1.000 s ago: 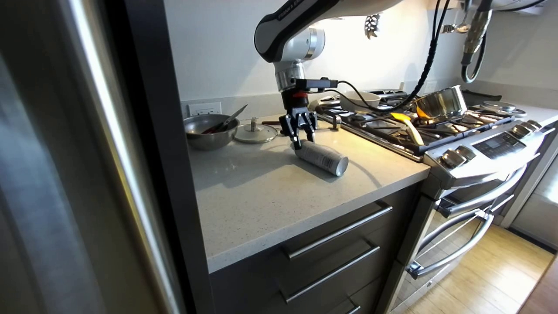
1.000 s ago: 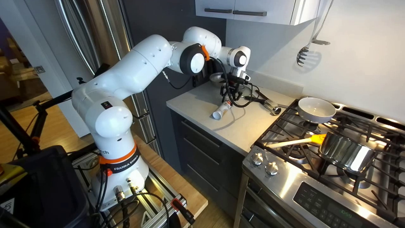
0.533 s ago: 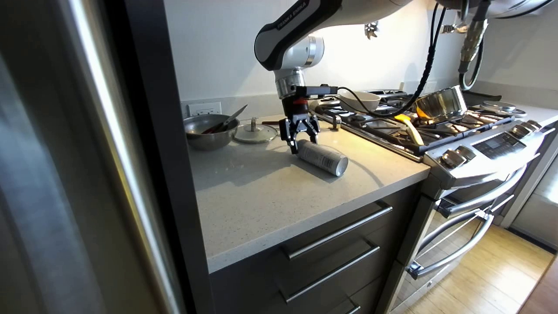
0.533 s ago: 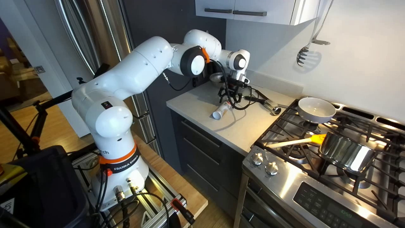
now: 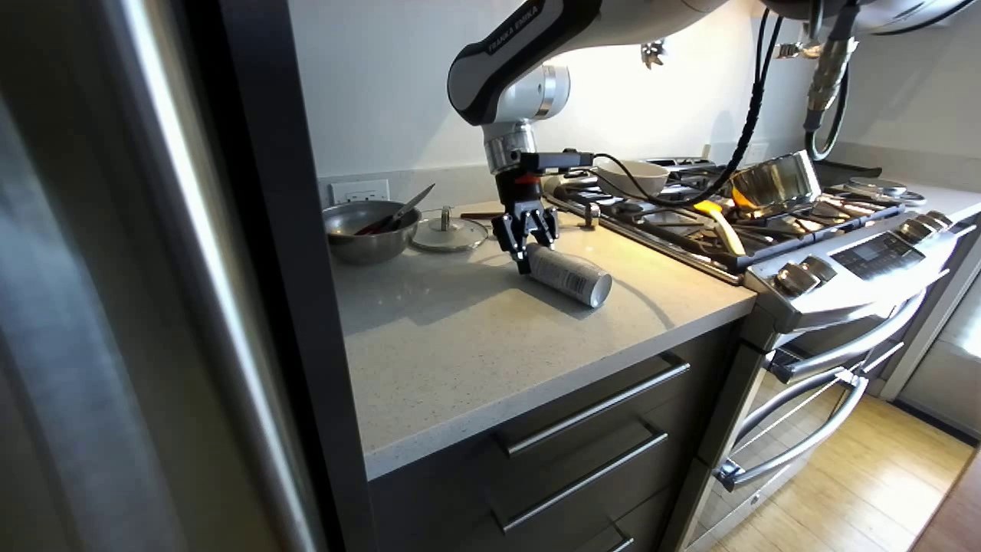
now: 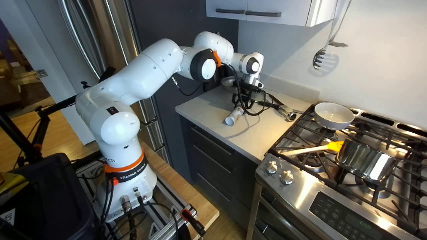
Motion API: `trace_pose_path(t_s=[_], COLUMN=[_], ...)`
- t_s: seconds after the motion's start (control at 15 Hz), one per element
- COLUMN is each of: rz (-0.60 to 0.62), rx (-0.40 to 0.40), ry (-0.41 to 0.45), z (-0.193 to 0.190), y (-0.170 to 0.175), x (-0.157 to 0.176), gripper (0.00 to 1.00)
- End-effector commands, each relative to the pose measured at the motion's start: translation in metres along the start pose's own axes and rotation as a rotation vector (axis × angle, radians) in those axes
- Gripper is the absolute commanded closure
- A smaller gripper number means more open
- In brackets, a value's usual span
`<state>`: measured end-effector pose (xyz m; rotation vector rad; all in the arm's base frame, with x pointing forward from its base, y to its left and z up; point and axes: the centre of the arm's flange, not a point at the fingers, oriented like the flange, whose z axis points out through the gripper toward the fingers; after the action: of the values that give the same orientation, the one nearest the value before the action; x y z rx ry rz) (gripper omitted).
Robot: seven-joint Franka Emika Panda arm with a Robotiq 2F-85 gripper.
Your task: Pick up the fallen whipped cream container and place it the right way up on the kitchen counter
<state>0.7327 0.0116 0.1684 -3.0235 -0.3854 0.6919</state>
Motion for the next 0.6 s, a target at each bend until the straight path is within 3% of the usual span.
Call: trace_pose_path(t_s=[0.0, 0.53], rz=[0.005, 0.062], rx=[-0.046, -0.056], ry=[0.043, 0.365], z=[-0.01, -0.053], y=[-0.001, -0.013], x=[-0.009, -0.057], gripper=[0.62, 0.62])
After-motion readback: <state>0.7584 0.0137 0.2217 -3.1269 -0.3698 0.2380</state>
